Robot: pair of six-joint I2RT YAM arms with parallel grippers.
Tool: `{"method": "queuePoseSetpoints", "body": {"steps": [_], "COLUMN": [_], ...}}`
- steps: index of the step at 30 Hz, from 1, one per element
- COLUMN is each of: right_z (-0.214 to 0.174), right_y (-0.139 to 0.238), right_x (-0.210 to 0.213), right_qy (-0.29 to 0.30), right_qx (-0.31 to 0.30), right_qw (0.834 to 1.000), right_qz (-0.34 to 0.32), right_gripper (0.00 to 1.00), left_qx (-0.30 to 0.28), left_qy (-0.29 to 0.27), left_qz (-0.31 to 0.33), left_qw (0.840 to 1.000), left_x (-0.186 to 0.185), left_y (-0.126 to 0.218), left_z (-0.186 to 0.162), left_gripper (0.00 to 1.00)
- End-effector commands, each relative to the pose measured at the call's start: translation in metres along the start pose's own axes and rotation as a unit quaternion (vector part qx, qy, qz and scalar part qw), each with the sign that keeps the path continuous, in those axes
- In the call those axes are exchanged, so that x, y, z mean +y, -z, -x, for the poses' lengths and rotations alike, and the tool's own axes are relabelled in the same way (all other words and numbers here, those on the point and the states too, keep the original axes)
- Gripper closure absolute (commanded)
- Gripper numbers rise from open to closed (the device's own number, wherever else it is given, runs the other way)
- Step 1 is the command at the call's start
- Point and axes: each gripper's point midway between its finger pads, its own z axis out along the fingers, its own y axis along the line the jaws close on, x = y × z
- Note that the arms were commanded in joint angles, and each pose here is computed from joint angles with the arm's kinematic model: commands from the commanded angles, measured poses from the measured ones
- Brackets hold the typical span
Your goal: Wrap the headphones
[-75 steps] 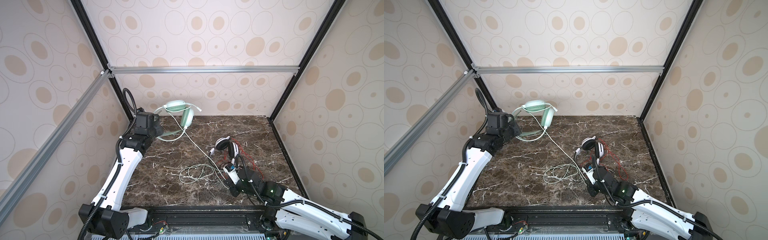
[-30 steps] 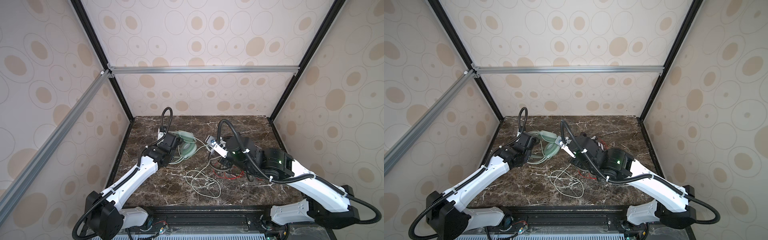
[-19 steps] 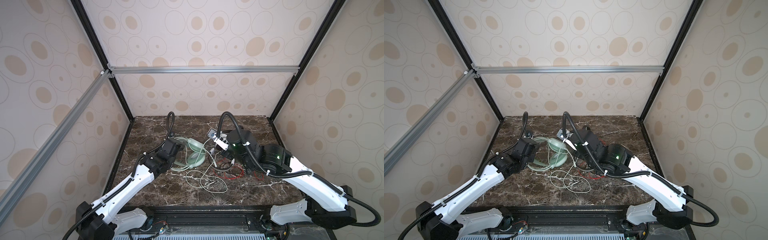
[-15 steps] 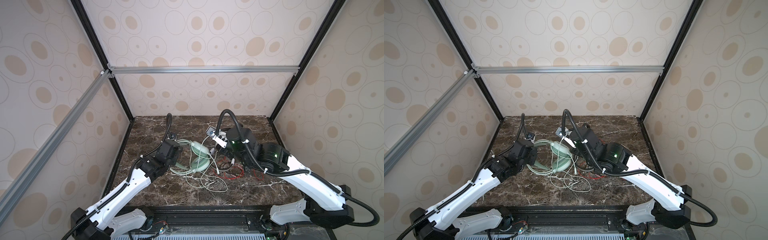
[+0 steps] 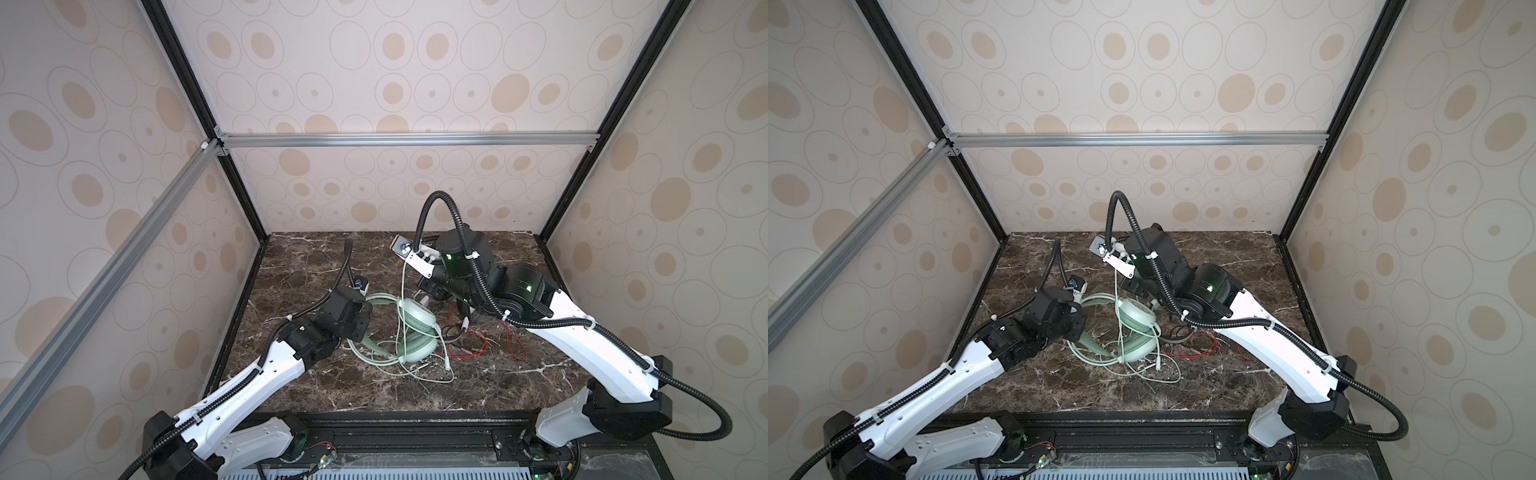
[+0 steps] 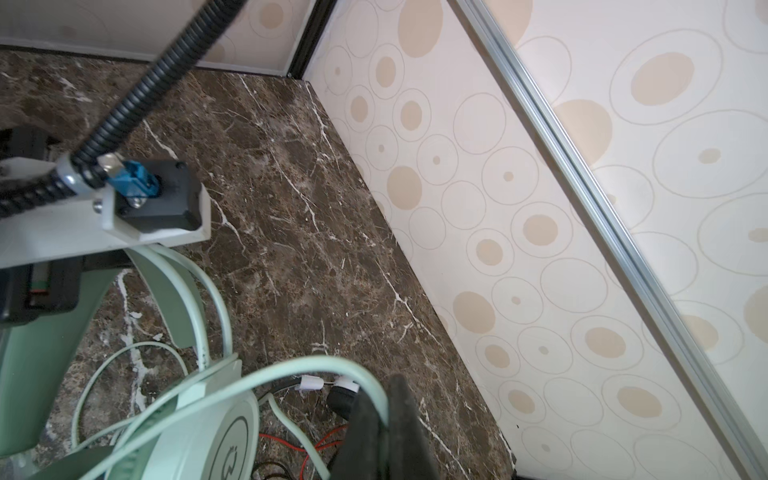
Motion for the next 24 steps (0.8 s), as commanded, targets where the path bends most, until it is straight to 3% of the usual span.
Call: {"method": "queuePoseSetpoints", "body": {"steps": [1, 11, 19, 24], "right_z": [0.021, 0.045, 0.049, 0.046], "right_y": [0.010, 0.042, 0.053, 0.047], "right_x": [0.007, 0.037, 0.040, 0.034], "right_qy": [0.010, 0.049, 0.058, 0.056], "right_qx": [-0.041, -0.111, -0.122, -0.112], "right_qw": [0.999, 0.992, 0.990, 0.992], "right_qz": [0.023, 0.039, 0.033, 0.003], "right_gripper": [1.00, 1.00, 1.00, 1.00], "left_qx": [-0.022, 0.024, 0.022, 0.009], "left_qy": [0.036, 0.084, 0.111, 0.088], "left_qz": [-0.005, 0.027, 0.038, 0.010], "left_qw": [0.999, 0.996, 0.993, 0.996], "left_x": [-0.006, -0.008, -0.006, -0.013], "left_y": [-0.001, -0.032, -0.037, -0.032], "left_z": [0.015, 0.004, 0.011, 0.018], "left_gripper": [1.00, 1.00, 1.00, 1.00]}}
